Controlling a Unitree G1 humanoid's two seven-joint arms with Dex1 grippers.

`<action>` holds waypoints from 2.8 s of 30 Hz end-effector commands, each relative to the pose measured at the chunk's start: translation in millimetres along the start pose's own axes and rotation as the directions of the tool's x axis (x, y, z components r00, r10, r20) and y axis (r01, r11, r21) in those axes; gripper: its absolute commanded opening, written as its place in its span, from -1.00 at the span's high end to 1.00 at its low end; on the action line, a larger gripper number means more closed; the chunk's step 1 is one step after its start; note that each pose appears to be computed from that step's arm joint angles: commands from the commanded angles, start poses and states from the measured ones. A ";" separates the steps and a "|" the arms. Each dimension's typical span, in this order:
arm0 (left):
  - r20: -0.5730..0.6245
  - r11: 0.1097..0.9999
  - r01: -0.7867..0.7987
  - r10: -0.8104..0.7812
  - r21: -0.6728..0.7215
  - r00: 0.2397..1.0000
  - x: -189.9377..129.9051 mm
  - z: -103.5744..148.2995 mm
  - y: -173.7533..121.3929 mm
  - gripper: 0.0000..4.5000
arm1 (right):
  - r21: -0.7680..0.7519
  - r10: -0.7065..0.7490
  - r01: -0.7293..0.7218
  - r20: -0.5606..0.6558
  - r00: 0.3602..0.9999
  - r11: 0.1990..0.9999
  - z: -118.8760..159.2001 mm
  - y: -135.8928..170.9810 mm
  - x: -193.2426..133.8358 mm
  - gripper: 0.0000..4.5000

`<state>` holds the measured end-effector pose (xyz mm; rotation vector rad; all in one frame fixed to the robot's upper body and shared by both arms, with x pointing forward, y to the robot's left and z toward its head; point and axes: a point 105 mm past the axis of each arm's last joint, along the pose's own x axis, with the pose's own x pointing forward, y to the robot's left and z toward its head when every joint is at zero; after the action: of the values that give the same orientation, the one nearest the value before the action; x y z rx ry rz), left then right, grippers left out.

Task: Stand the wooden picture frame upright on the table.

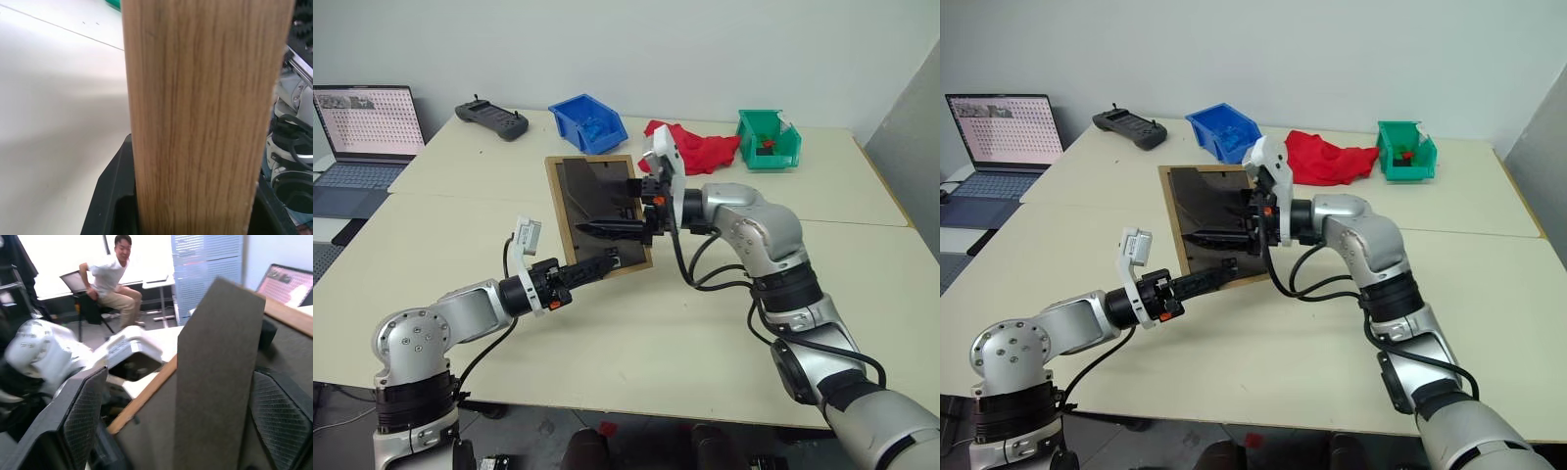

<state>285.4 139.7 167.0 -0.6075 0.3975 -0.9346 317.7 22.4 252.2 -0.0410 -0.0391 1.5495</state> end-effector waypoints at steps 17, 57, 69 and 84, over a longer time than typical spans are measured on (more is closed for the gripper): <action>-0.063 0.987 0.129 -0.135 -0.098 0.989 -3.6 -13.1 -27.8 0.42 | -0.273 -0.360 0.334 -0.047 0.932 0.902 9.4 -35.3 -110.7 -0.99; 0.001 0.931 0.216 -0.225 -0.293 0.974 -5.7 -17.0 -44.2 -0.03 | -0.957 -0.058 0.086 0.106 0.993 -0.276 -24.0 -21.3 -55.2 0.40; 0.132 0.969 -0.202 0.183 0.145 0.974 -46.3 25.6 -36.5 -1.00 | -0.675 -0.450 0.346 0.022 0.893 0.651 -66.3 -87.8 -75.8 0.42; 0.288 0.700 -0.468 0.369 0.539 0.884 -30.6 15.5 -9.1 -1.00 | 0.136 -0.272 0.297 -0.178 0.946 0.945 -117.4 -80.7 -44.5 0.42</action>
<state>273.8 168.9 179.2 -0.0103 0.1209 -0.4908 398.9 -23.6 125.5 0.0053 0.2424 1.2519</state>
